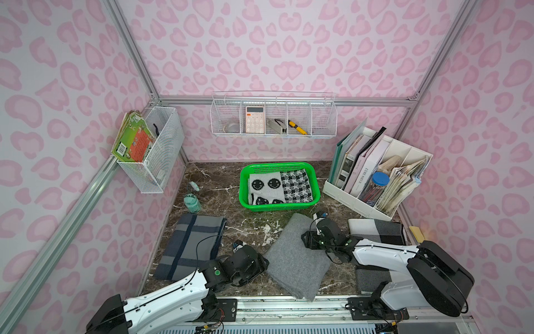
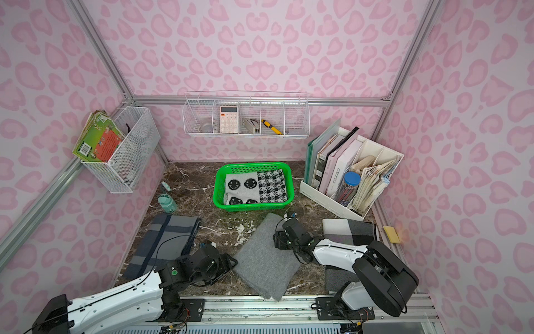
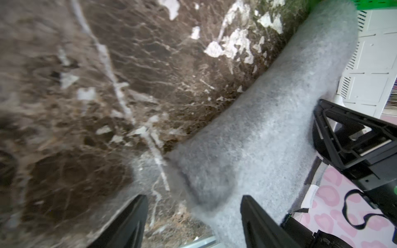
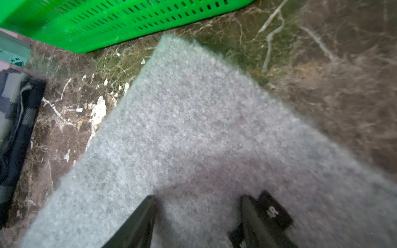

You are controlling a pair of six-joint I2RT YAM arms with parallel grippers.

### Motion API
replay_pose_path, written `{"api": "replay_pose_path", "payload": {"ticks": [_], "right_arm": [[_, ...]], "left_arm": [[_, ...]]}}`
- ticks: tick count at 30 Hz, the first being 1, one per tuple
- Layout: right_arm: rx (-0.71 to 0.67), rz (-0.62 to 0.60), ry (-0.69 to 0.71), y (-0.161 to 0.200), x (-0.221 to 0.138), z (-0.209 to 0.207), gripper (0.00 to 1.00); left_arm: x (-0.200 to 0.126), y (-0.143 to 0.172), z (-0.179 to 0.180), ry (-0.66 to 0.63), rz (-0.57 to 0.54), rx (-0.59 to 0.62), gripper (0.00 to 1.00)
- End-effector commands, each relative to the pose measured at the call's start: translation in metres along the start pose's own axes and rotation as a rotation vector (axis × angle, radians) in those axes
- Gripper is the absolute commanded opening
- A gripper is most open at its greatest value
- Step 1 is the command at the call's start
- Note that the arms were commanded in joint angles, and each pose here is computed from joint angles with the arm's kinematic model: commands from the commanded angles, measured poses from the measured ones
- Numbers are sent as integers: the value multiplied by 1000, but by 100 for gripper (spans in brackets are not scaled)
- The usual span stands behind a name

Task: Put the folded scarf in the basket
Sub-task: Adjust the scarf at the center of the board.

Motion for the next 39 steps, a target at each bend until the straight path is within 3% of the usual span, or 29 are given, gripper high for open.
{"api": "replay_pose_path", "payload": {"ticks": [1,8,13,15,21,25,32,39], "right_arm": [[48,69,105,21,-3,-29,66],[94,76,104,35,-10,-42,66],[100,78,86,48,-21,-40,66],[96,70,92,56,-27,-40,66],[105,76,2,81,-40,-27,67],[55,84,-53,90,-44,-7,70],[-54,41,2,70,-53,14,74],[-128,-74,-7,36,-78,29,78]], "left_arm": [[10,-7,-21,49,-25,15,73],[58,-8,-44,45,6,23,65],[72,-28,-48,-168,-28,72,66],[75,-41,-51,-198,-52,81,66],[79,-86,-39,-185,-57,14,67],[80,-109,-52,-137,-21,24,67],[52,-113,-45,-201,-69,43,74],[-7,-96,-14,-288,-124,56,88]]}}
Point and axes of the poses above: each gripper's point midway between its finger pads, its own x axis out along the fingers, its own z axis along the line the jaws close on, y = z × x, the point moved 4 cm from there along -x, back along the fingers, and after that the axes turned 7 degrees about x, right-handed, at the moved point
